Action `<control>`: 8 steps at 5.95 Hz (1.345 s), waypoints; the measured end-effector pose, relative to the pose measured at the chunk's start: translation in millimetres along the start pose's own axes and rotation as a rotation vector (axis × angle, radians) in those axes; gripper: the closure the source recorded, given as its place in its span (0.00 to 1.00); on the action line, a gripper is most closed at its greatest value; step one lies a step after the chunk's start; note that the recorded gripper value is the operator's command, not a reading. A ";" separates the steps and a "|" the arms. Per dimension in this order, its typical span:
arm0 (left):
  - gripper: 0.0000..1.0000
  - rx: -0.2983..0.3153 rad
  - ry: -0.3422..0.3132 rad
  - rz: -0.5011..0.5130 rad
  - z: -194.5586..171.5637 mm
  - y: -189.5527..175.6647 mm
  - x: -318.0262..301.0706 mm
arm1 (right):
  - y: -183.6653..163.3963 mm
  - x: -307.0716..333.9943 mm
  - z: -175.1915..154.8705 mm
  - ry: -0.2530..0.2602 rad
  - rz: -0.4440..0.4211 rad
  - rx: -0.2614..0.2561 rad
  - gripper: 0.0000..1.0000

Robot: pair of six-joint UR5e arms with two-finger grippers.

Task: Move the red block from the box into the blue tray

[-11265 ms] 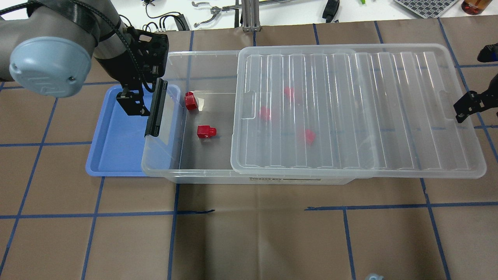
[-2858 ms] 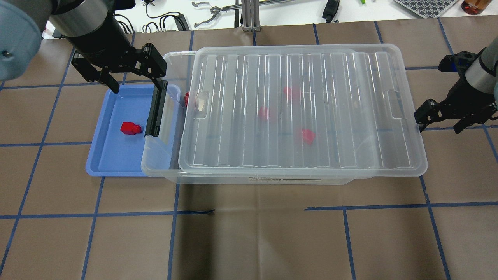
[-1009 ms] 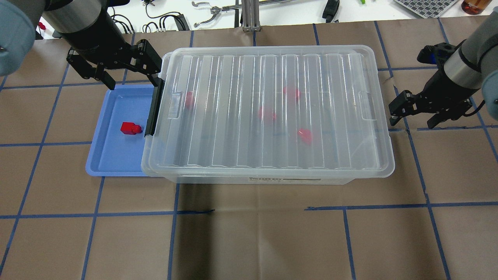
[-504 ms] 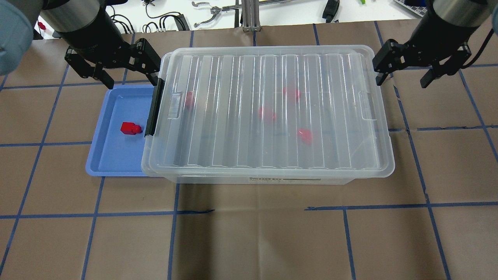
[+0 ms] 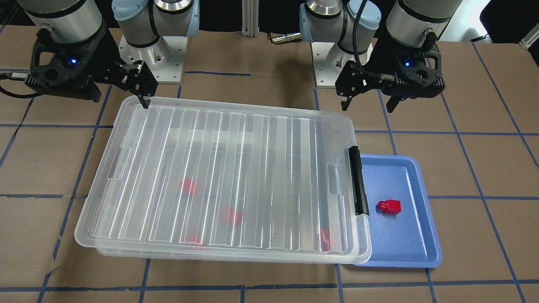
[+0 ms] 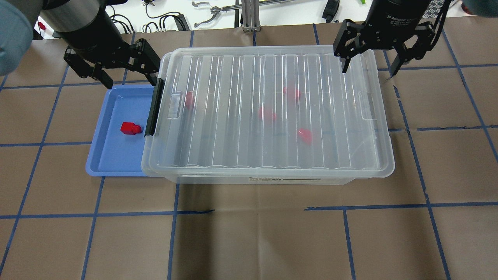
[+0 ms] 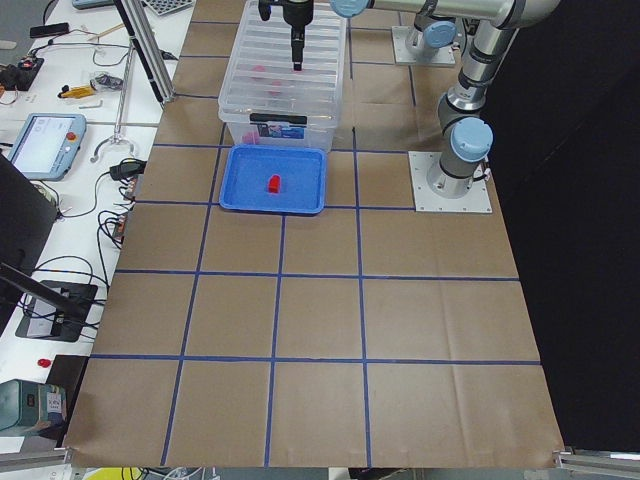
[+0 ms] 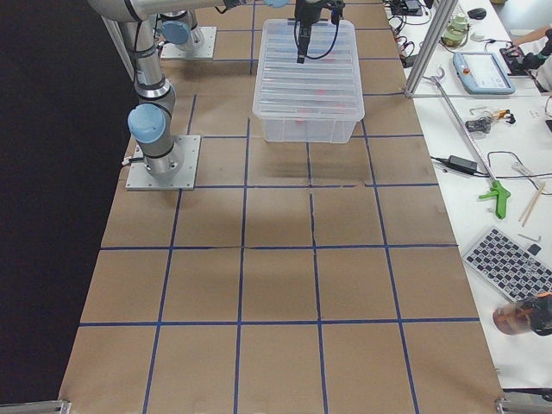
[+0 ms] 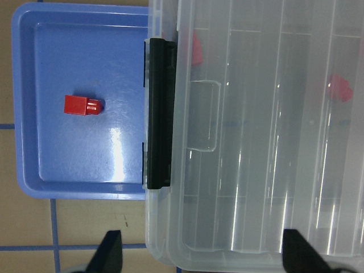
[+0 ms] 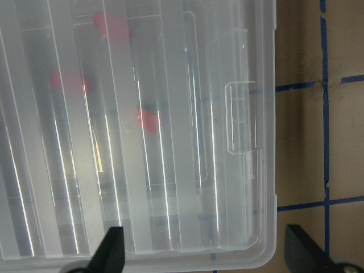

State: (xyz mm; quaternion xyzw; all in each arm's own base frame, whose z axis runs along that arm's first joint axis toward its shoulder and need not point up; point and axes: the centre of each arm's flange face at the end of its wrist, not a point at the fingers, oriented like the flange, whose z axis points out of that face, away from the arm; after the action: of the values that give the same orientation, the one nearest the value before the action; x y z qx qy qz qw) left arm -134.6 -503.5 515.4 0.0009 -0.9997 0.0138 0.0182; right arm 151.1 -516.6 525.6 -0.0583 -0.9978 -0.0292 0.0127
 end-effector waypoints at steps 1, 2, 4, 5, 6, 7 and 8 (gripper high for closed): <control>0.02 0.000 -0.001 0.000 0.0 -0.3 0.0 | 0.9 0.1 0.3 0.012 -0.003 -0.001 0.00; 0.02 0.004 -0.001 0.000 -2.1 -1.6 -0.4 | 2.2 2.3 0.4 0.015 -0.001 -0.002 0.00; 0.02 0.002 -0.003 0.008 -10.5 -9.4 -1.2 | 11.3 6.6 1.2 0.016 0.005 -0.005 0.00; 0.02 -0.001 -0.003 0.016 -12.6 -10.4 -1.6 | 13.8 8.7 2.8 0.016 0.009 -0.007 0.00; 0.02 -0.002 -0.003 0.020 -13.6 -10.6 -1.7 | 14.3 10.7 3.6 0.017 0.013 -0.009 0.00; 0.02 -0.002 -0.003 0.021 -13.6 -10.8 -1.7 | 14.3 11.3 3.8 0.017 0.014 -0.010 0.00; 0.02 -0.001 -0.003 0.028 -14.2 -10.9 -1.9 | 14.6 11.1 3.8 0.016 0.014 -0.010 0.00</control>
State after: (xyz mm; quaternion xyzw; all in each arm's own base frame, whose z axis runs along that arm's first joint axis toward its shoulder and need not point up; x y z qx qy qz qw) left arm -132.3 -514.0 529.8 -0.0128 -0.9997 0.0138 0.0163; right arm 141.7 -500.7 522.9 -0.0653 -0.9970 -0.0348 0.0208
